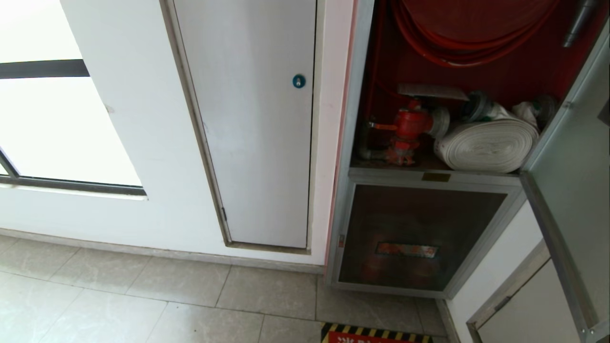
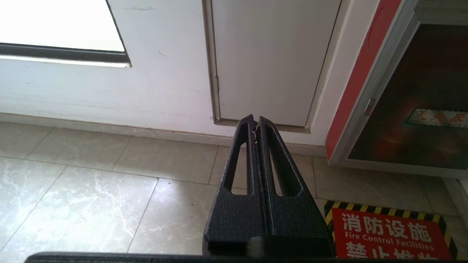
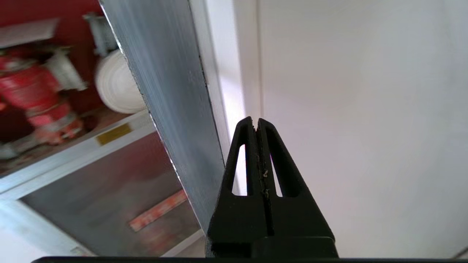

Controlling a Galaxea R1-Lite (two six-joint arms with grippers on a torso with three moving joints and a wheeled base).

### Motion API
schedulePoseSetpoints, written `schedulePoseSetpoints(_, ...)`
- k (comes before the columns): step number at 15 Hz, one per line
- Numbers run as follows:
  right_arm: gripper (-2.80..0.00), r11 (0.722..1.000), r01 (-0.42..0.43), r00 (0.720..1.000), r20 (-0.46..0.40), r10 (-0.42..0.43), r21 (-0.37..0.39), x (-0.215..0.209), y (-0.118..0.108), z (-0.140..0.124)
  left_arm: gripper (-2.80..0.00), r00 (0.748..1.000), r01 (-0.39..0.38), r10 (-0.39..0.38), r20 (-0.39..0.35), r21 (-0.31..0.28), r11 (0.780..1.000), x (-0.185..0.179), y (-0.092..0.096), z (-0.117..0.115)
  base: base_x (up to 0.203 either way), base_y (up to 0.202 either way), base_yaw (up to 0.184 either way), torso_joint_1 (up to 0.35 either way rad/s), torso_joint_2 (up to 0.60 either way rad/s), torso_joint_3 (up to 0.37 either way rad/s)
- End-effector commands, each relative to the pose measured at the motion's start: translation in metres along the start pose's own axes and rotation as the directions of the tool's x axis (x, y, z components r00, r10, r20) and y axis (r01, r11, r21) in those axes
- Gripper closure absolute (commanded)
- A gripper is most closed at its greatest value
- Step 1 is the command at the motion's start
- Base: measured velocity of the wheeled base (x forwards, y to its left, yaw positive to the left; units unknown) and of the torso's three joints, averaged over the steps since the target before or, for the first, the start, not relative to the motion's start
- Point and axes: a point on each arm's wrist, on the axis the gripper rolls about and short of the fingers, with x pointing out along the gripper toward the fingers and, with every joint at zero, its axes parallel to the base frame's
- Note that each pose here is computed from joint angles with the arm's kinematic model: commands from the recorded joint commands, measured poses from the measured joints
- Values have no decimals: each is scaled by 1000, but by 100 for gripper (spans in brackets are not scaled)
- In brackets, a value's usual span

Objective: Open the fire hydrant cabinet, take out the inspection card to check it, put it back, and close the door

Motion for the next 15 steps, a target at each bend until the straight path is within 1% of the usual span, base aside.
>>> schedulePoseSetpoints(1, 0, 998, -67, 998, -2, 67, 3, -1, 7, 0, 0, 1000, -1, 1, -2, -1, 1000, 0, 0, 0, 0, 0, 0, 0, 0, 0)
schedulePoseSetpoints(5, 0, 990, -143, 990, -12, 143, 7, -1, 15, -1, 0, 1000, -1, 1, -1, -1, 1000, 0, 0, 0, 0, 0, 0, 0, 0, 0)
schedulePoseSetpoints(9, 0, 970, -242, 970, -25, 242, 18, -2, 25, -2, 0, 1000, -1, 1, -2, -1, 1000, 0, 0, 0, 0, 0, 0, 0, 0, 0)
schedulePoseSetpoints(13, 0, 933, -358, 932, -42, 359, 35, -3, 37, -2, 0, 1000, -1, 1, -1, -1, 1000, 0, 0, 0, 0, 0, 0, 0, 0, 0)
schedulePoseSetpoints(14, 0, 917, -396, 916, -51, 398, 43, -2, 42, -3, 0, 1000, -1, 1, -2, -1, 1000, 0, 0, 0, 0, 0, 0, 0, 0, 0)
schedulePoseSetpoints(15, 0, 907, -418, 905, -63, 420, 50, 1, 45, -3, 0, 1000, -1, 1, -2, -1, 1000, 0, 0, 0, 0, 0, 0, 0, 0, 0)
